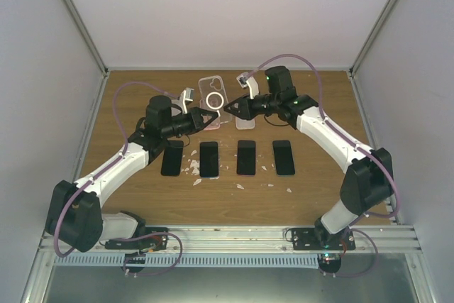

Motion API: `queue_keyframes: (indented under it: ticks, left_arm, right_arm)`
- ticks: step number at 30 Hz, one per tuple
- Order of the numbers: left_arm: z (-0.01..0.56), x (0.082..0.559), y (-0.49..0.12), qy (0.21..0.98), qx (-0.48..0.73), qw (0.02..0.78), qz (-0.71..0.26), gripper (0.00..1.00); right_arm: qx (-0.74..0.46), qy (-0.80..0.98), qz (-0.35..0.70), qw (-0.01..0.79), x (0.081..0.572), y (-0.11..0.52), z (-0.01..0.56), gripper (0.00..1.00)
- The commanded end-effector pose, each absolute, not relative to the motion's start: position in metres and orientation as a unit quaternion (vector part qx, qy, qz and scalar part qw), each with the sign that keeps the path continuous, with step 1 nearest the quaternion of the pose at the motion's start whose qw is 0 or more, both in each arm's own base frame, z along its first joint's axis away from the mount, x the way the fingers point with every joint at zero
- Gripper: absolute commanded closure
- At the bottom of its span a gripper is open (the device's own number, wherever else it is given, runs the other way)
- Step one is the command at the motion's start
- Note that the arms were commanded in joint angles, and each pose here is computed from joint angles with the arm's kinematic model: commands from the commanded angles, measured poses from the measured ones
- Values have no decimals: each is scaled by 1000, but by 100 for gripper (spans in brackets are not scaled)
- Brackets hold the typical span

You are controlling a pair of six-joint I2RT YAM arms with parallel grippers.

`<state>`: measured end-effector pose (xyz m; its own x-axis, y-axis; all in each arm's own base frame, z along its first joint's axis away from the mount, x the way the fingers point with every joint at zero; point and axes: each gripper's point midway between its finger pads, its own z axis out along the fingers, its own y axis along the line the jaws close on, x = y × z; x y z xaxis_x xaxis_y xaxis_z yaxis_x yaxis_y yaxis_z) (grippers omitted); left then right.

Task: Take the phone out of the phone case
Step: Place the phone case at the center of the board.

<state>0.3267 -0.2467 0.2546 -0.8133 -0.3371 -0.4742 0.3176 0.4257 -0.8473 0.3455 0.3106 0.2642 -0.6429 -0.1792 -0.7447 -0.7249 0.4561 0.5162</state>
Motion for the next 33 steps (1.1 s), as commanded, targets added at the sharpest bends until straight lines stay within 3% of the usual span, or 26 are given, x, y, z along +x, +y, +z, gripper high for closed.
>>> queue_keyframes:
  ticks: [1,6,10,12,19,22,32,33]
  left_arm:
    - [282,323,-251,755,31,344,-557,100]
    - [287,318,-256,747,48,344,-567,100]
    - [290,316,-260,743,61,347,-569,100]
    - [289,316,-260,744,60,348,-567,100]
    - [280,327,-251,761,51,361,-537,94]
    - [284,332,-245,761,54,373,-528,78]
    - [303,337,-236,759,116,402,-500,2]
    - [301,337,-235,763,123,397,-495,1]
  right_arm:
    - [-275,786,469,295,341,312,267,82]
    - [-273,785,479,285,341,313,264,78]
    - [-265,787,482,278,342,312,260,88]
    - [-260,788,484,277,344,310,261,98]
    - [-225,799,482,282,360,285,260,100]
    - [-207,809,468,288,372,265,255,100]
    - [-174,850,397,300,420,180,209,100]
    - [-169,854,388,302,425,170,203,99]
